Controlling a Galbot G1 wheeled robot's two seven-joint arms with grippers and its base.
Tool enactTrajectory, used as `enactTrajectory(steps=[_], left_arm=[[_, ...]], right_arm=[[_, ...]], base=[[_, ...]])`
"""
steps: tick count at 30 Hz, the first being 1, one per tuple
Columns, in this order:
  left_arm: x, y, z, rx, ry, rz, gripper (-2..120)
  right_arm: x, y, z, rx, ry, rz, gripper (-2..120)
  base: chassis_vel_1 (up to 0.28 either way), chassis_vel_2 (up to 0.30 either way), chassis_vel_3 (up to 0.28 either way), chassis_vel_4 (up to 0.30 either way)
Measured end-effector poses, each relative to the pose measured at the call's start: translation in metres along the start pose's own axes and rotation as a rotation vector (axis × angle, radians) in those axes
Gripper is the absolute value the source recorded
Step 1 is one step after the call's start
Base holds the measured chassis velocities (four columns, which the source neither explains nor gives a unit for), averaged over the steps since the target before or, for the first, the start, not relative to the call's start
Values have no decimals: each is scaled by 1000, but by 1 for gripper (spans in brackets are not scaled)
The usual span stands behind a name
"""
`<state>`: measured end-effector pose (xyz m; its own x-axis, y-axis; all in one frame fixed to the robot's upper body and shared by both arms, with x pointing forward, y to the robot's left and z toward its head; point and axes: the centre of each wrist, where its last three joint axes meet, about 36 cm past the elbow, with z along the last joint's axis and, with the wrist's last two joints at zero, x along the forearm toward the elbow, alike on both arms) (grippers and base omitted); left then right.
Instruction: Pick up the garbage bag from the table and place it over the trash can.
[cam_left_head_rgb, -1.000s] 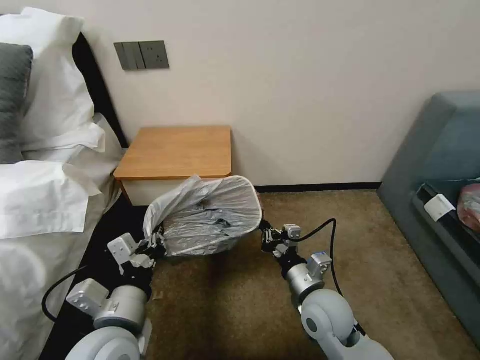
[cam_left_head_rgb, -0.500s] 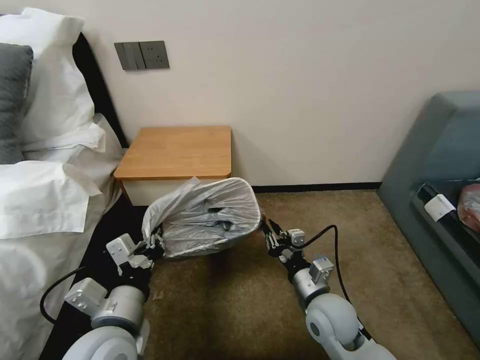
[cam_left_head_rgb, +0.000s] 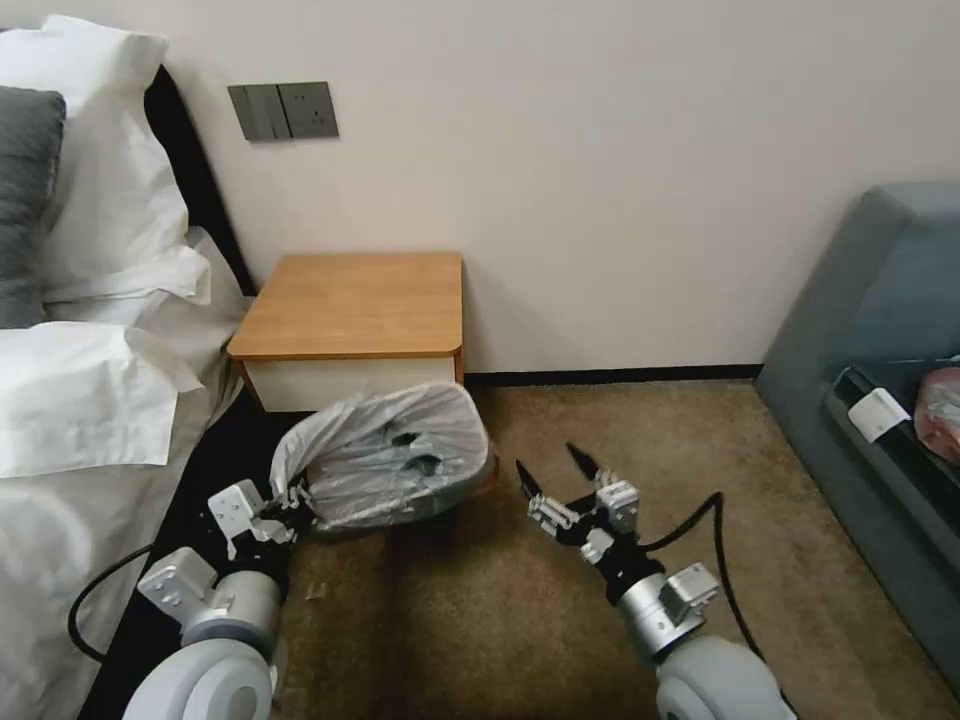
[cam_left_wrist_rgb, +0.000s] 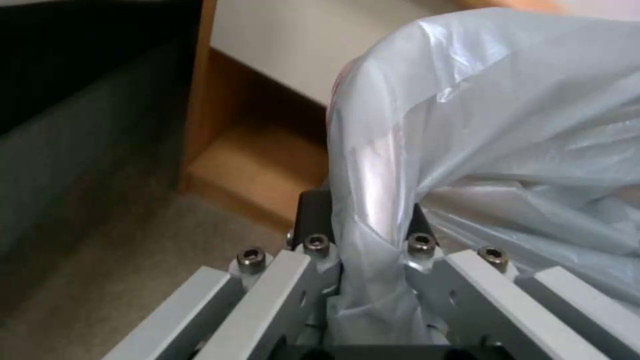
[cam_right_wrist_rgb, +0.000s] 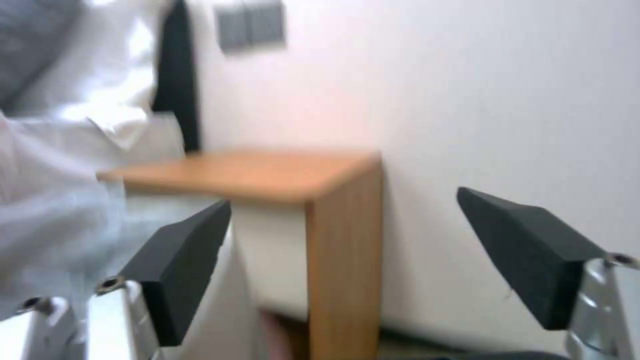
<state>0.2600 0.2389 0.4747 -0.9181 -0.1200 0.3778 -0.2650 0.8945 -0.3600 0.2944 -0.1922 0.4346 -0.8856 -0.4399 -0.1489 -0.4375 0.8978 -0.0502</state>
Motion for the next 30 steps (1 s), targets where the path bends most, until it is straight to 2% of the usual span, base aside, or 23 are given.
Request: enactTrajectory(steps=[1,2,4,5,6,7,8,9,10,13,14,15,16,18,20,23,30], left_arm=[[0,0,1,-32,1,-1,5],[0,0,1,-32,1,-1,5],[-1,-1,2,-113,-5,9,5],[-1,-1,2,-156,-10,18,5],[-1,-1,2,-156,-10,18,5],[-2,0,2,-190,-12,26,5],[-2,0,2,-204,-11,32,5],[-2,-1,3,-222,-3,38,5],[-2,-1,3,-222,-3,38,5],[-4,-3,10,-237,17,48,5],[-5,-4,11,-239,20,50,5],[-7,-7,18,-248,35,57,5],[-7,-7,18,-248,35,57,5],[-9,-12,24,-258,46,67,5],[-9,-13,25,-260,48,69,5],[-12,-14,29,-276,56,70,5],[-15,-11,30,-296,57,60,5]], right_arm=[[-5,-4,-8,50,-36,-26,82],[-5,-4,-8,50,-36,-26,82],[-13,-9,-24,127,-82,-112,72],[-18,-11,-33,160,-88,-170,68],[-18,-11,-33,160,-88,-170,68],[-22,-15,-39,191,-79,-227,61],[-26,-18,-43,218,-68,-271,59],[-35,-25,-51,262,-34,-350,52],[-35,-25,-51,262,-34,-350,52],[-50,-32,-62,294,90,-510,39],[-51,-32,-63,293,103,-521,37],[-62,-32,-62,285,183,-580,28],[-62,-32,-62,285,183,-580,28],[-85,-33,-62,299,248,-624,18],[-91,-33,-61,301,263,-633,15],[-115,-30,-47,295,392,-704,0],[-137,-26,-34,359,494,-804,0]], base=[[0,0,0,0],[0,0,0,0],[0,0,0,0],[0,0,0,0],[0,0,0,0],[0,0,0,0],[0,0,0,0],[0,0,0,0],[0,0,0,0],[0,0,0,0],[0,0,0,0],[0,0,0,0],[0,0,0,0],[0,0,0,0],[0,0,0,0],[0,0,0,0],[0,0,0,0]])
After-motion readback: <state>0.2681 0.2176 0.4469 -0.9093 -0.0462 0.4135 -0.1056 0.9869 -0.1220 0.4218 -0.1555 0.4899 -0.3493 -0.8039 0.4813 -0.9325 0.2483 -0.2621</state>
